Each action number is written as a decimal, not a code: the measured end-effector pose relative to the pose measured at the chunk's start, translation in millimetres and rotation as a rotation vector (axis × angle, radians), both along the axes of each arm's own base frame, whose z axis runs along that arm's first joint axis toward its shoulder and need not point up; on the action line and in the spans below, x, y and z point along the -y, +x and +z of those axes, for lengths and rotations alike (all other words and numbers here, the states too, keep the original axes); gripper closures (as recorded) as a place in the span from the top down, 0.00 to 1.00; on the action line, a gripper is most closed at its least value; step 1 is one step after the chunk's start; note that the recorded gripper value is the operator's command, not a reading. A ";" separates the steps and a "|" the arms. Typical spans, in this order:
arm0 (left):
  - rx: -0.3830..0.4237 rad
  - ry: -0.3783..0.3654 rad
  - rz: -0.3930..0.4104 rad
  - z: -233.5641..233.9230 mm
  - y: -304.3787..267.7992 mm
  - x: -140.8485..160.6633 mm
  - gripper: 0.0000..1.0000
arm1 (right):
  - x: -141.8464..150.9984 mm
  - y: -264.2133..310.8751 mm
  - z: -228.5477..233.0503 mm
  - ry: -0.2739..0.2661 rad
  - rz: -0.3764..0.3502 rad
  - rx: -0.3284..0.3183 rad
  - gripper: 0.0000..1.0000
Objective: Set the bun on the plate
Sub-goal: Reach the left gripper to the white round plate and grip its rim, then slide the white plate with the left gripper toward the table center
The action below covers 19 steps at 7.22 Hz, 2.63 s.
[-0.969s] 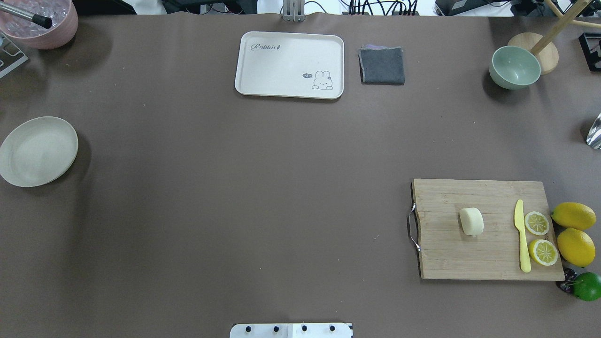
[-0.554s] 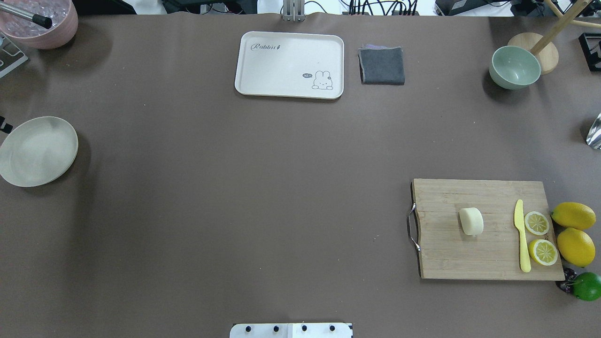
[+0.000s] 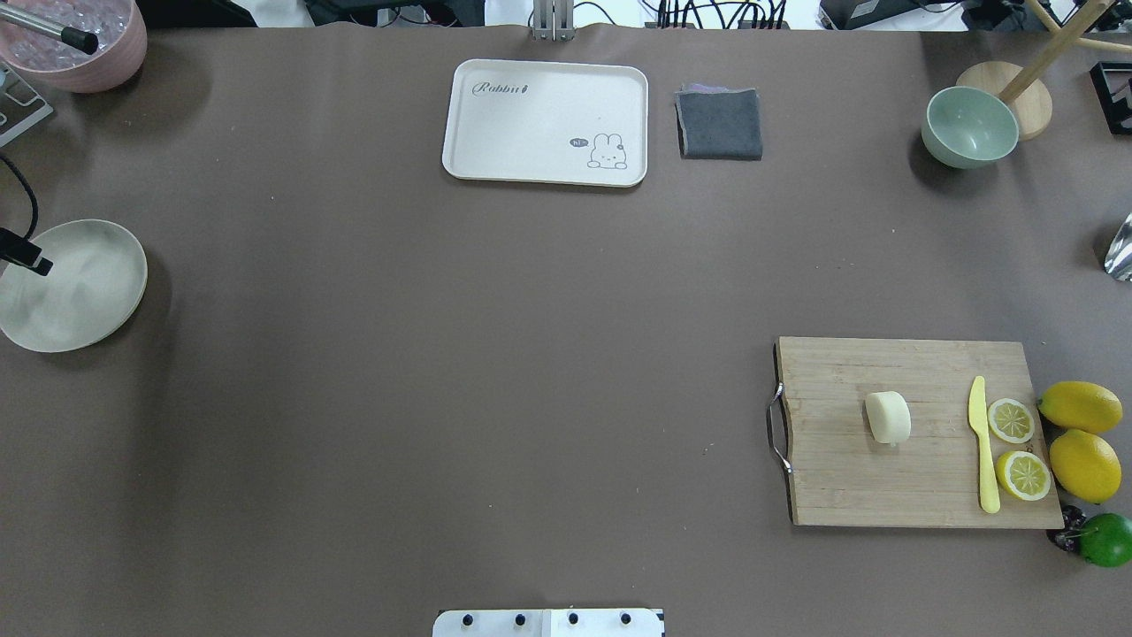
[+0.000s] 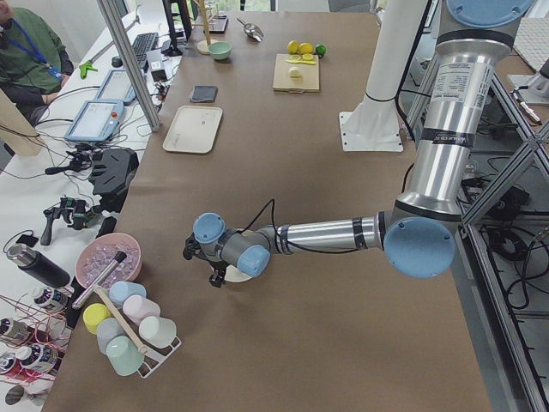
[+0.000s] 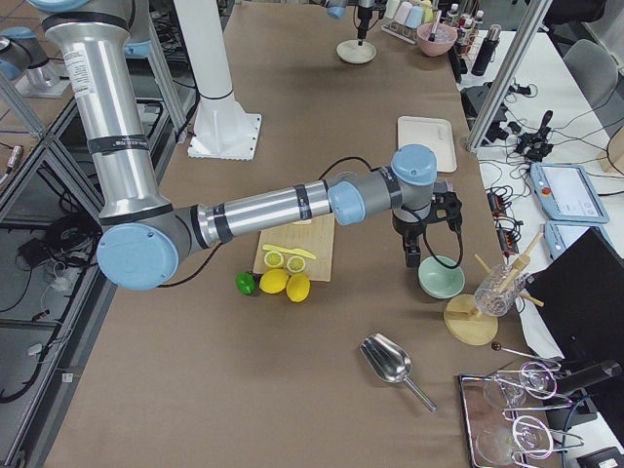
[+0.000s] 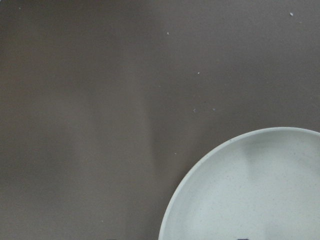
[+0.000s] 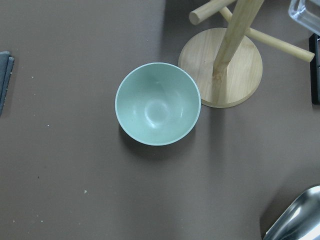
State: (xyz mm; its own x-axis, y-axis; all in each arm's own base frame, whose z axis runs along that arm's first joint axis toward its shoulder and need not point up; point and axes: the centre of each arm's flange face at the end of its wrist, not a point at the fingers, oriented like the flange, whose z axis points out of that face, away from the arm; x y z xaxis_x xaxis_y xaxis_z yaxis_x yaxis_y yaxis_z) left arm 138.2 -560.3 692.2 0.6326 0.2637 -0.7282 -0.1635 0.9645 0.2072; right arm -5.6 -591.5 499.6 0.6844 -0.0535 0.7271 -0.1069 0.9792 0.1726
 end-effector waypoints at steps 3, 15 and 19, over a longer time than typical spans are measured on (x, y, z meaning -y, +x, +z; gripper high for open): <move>0.028 -0.003 -0.003 13.7 1.0 -1.3 0.00 | 1.5 -0.1 -2.5 0.005 0.001 -0.001 1.00; -0.320 -0.030 -0.193 -251.8 19.1 9.6 0.00 | 1.8 -1.4 -10.7 0.016 -0.003 0.010 1.00; -0.384 -0.071 -0.235 -395.0 218.8 -34.9 0.00 | -1.7 -0.6 -7.4 0.010 -0.003 0.011 1.00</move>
